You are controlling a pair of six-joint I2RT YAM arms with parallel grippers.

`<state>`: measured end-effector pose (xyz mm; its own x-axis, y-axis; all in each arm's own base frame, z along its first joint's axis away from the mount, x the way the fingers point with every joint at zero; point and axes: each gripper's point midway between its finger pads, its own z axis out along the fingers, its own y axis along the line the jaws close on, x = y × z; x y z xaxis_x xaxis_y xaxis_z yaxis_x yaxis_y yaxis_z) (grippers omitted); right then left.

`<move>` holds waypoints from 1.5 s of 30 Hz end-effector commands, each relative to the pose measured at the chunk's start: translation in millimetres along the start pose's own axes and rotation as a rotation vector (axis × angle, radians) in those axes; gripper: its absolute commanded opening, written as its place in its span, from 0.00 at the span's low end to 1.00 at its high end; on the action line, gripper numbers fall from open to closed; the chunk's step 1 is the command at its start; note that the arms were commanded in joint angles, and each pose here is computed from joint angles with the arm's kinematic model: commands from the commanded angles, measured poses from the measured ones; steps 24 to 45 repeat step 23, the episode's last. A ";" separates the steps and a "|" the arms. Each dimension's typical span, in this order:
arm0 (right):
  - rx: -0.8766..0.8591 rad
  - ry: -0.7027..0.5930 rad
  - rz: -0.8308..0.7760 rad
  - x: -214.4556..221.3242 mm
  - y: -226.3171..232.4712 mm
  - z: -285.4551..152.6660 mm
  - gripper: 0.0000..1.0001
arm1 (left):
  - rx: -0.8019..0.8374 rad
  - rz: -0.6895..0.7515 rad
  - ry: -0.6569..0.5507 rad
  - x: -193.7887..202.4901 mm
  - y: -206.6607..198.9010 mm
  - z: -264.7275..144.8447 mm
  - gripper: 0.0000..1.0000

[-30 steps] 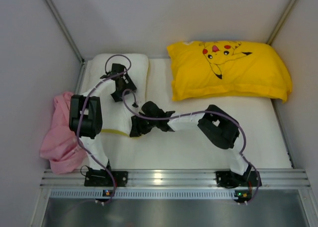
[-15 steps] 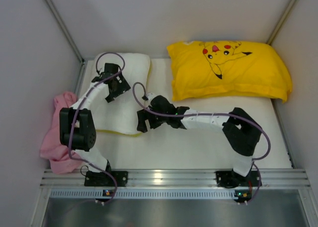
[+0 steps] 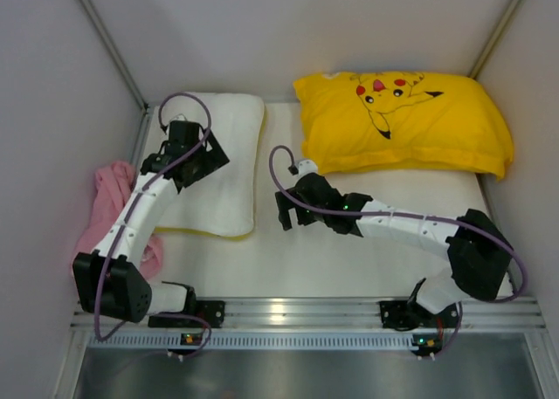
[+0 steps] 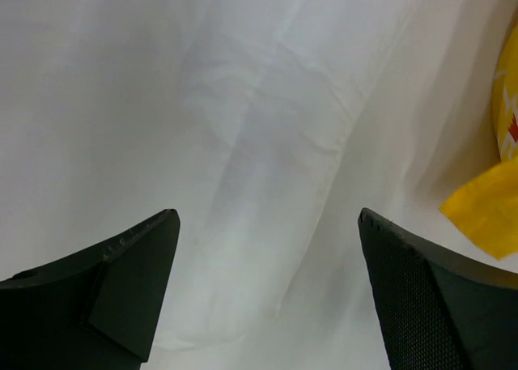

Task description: Remove the pillowcase from the pillow

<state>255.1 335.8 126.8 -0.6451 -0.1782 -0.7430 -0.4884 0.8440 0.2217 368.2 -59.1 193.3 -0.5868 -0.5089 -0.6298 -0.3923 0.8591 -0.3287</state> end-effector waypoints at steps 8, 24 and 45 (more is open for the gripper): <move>0.029 0.024 -0.005 48.7 -33.2 -30.6 0.99 | 0.330 -0.041 0.120 66.7 -14.4 -67.9 0.95; -0.110 -0.006 0.071 71.5 -20.9 -36.5 1.00 | 0.711 0.030 0.324 170.8 -10.6 -92.8 0.96; -0.110 -0.006 0.071 71.5 -20.9 -36.5 1.00 | 0.711 0.030 0.324 170.8 -10.6 -92.8 0.96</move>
